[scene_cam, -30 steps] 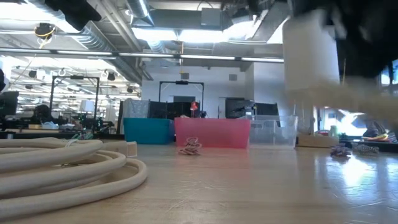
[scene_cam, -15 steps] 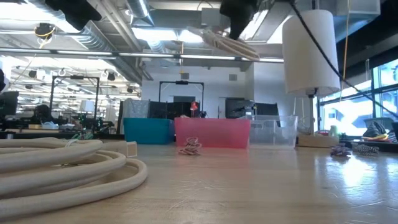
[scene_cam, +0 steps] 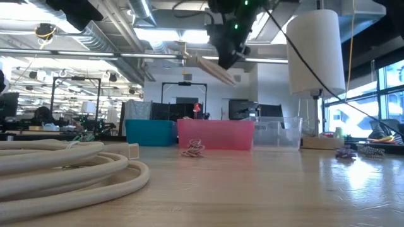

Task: Pick & Place USB Port
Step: Put the light brown HDMI cable into the pink bin

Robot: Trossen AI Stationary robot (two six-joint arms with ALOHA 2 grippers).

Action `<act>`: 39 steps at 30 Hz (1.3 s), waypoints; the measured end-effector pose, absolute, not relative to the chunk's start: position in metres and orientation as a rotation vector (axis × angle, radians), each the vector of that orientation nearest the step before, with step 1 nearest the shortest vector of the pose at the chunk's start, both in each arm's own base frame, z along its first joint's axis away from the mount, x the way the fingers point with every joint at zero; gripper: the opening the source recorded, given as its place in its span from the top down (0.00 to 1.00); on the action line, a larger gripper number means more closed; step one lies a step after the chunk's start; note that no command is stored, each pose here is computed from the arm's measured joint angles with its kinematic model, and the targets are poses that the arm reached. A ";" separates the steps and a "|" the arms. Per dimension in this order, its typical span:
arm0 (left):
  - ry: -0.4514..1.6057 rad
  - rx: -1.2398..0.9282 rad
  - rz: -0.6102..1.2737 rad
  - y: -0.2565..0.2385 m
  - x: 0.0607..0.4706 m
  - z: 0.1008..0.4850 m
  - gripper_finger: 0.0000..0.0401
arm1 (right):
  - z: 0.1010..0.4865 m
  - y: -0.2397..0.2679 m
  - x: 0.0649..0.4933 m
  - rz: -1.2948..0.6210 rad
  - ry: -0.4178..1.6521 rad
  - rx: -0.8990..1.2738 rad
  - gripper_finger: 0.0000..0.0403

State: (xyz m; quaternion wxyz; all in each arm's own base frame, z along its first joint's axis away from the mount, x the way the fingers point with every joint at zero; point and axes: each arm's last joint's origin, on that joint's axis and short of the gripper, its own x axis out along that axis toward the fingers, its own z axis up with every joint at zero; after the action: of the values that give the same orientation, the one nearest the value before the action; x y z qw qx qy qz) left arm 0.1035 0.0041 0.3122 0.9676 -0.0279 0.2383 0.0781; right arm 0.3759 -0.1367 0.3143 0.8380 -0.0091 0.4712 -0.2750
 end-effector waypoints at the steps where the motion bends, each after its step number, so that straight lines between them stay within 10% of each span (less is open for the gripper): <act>1: 0.482 -0.056 0.158 0.004 0.103 0.312 0.99 | 0.312 -0.142 0.376 -0.594 0.975 -0.017 0.92; 39: 0.482 -0.056 0.158 0.004 0.103 0.312 0.99 | 0.243 -0.242 0.402 -0.655 1.092 0.043 0.92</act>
State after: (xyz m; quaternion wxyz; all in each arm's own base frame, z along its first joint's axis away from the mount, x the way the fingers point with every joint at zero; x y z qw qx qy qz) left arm 0.1035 0.0041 0.3122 0.9676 -0.0279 0.2383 0.0781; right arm 0.4020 -0.2416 0.2426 0.8040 0.0201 0.5097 -0.3056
